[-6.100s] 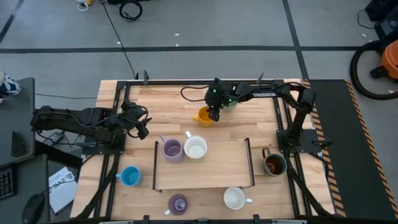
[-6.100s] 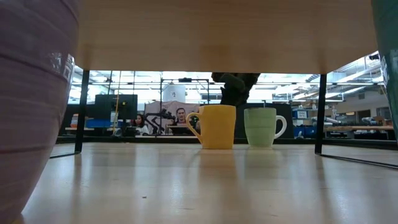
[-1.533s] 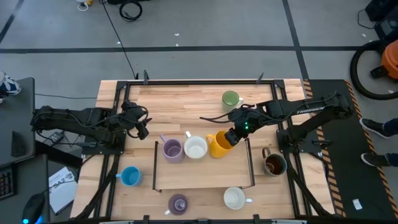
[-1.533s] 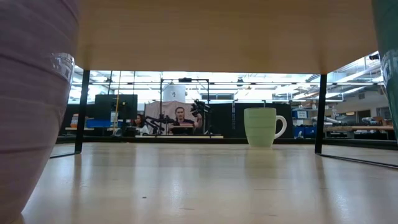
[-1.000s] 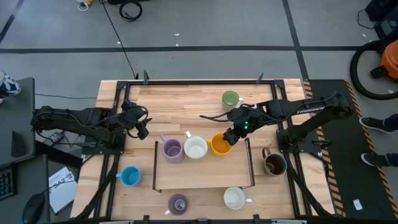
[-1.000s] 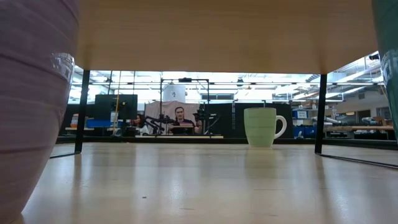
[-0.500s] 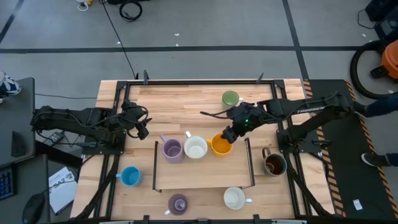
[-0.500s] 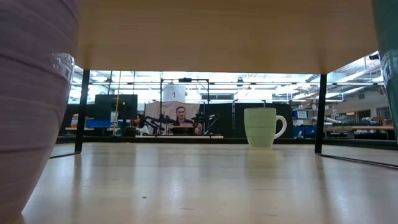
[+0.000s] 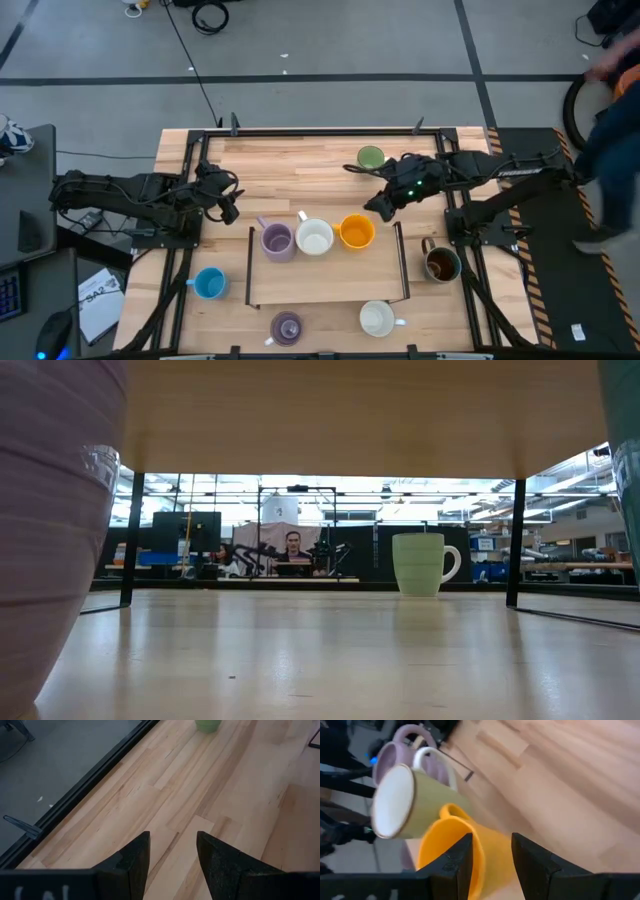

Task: Place coffee mugs
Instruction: Put the yellow mug on the shelf, then put the green mug on the shelf

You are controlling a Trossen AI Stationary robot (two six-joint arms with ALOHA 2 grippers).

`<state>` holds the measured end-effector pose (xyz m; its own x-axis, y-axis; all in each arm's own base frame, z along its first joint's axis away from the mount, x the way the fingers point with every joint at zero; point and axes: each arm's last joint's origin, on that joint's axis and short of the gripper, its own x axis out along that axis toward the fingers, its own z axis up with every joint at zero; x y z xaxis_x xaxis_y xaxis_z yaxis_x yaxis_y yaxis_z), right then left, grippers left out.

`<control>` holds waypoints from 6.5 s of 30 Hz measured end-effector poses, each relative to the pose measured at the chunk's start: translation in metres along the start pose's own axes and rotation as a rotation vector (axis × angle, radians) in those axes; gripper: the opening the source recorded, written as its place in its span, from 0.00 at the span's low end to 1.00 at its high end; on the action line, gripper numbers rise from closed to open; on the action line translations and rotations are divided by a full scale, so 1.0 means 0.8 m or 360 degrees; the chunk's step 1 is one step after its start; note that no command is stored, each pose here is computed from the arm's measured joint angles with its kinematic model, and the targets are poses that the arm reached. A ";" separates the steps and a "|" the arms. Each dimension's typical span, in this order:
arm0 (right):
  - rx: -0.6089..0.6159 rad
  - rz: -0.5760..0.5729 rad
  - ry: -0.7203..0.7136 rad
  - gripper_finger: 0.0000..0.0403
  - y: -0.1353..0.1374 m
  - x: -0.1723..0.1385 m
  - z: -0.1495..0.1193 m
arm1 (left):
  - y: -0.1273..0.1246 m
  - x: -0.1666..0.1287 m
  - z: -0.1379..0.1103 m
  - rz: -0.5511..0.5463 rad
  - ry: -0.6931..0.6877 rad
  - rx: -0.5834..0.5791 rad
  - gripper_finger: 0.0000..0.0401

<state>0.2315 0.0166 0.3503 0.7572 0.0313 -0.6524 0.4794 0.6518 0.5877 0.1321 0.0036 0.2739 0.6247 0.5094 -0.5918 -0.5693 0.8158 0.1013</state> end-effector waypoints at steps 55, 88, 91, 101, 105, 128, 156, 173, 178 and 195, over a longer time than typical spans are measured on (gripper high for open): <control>-0.0064 -0.0156 0.0178 0.35 0.013 0.026 -0.037 | -0.001 0.000 0.000 -0.0061 0.0024 -0.0004 0.42; 0.0567 -0.0973 -0.0149 0.35 -0.164 0.013 0.098 | -0.001 0.000 0.000 -0.0060 0.0024 -0.0005 0.42; 0.0618 -0.0976 -0.0079 0.35 -0.175 0.024 0.102 | -0.001 0.000 0.000 -0.0060 0.0024 -0.0005 0.42; 0.0725 -0.1100 0.0104 0.35 -0.211 0.068 0.111 | -0.001 0.000 0.000 -0.0061 0.0023 -0.0005 0.42; 0.0745 -0.1149 0.0174 0.35 -0.223 0.086 0.111 | -0.001 0.000 0.000 -0.0060 0.0024 -0.0004 0.42; 0.0525 -0.1041 0.0489 0.06 -0.247 0.122 0.109 | -0.001 0.000 0.000 -0.0061 0.0024 -0.0004 0.42; -0.1128 -0.0736 0.1249 0.08 -0.227 0.075 0.117 | -0.001 0.000 0.000 -0.0061 0.0023 -0.0005 0.42; -0.1528 -0.0662 0.1248 0.09 -0.209 0.090 0.115 | -0.001 0.000 -0.001 -0.0060 0.0024 -0.0004 0.42; -0.1532 -0.0662 0.1235 0.09 -0.208 0.091 0.116 | -0.001 0.000 -0.001 -0.0060 0.0024 -0.0004 0.42; -0.1470 -0.0738 0.1237 0.10 -0.221 0.102 0.103 | -0.001 0.000 -0.001 -0.0061 0.0024 -0.0003 0.42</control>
<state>0.2450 -0.1585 0.2329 -0.0004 -0.1105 -0.9939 -0.0917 0.9897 -0.1099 0.1324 0.0025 0.2734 0.6378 0.4736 -0.6074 -0.5464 0.8340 0.0766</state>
